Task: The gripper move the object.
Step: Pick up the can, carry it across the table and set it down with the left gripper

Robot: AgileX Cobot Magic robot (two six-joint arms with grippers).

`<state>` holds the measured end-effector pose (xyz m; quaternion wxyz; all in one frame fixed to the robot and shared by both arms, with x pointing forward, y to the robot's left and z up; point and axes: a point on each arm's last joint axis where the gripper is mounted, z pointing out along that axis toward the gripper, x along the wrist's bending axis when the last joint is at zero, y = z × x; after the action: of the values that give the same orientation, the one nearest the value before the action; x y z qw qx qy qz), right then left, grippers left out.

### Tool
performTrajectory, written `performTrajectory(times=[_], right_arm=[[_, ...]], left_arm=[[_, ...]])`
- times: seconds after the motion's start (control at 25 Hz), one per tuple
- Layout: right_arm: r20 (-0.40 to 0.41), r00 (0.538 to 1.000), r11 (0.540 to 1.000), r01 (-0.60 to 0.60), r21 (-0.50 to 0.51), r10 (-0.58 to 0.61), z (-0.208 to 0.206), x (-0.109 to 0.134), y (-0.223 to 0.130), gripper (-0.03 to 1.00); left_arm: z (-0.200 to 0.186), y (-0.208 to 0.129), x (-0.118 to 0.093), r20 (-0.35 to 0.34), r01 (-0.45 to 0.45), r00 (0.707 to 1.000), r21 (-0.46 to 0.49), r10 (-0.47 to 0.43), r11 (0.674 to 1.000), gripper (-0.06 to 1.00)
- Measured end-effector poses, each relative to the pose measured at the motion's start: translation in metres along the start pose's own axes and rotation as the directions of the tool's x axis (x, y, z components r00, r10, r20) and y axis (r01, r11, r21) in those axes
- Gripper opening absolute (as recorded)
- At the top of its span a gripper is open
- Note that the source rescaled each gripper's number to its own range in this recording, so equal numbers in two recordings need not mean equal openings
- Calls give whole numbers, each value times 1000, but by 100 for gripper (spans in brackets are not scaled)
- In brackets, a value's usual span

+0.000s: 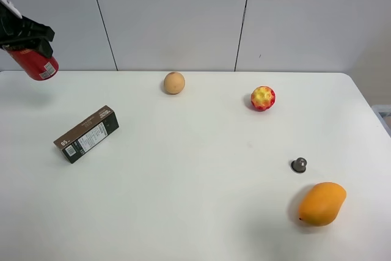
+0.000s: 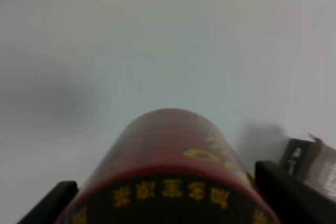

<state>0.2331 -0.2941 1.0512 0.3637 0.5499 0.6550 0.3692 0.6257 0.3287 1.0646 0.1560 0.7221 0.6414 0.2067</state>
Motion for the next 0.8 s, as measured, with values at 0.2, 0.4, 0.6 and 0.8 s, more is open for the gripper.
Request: performTrajectory(times=[0.2,0.4,0.6,0.8], right_arm=[[0,1000,1000,0,0,0,0,0,0,100],[0,1000,1000,0,0,0,0,0,0,100],[0,1000,1000,0,0,0,0,0,0,100],[0,1000,1000,0,0,0,0,0,0,100]], left_arm=[[61,-12,1,37,-68,997,136,64,988,4],[114,-27,-6,92,-51,995,240,30,970,4],[140,-36,-9,105,-47,994,277,18,960,4],[142,-34,-8,102,-39,995,252,14,967,4]])
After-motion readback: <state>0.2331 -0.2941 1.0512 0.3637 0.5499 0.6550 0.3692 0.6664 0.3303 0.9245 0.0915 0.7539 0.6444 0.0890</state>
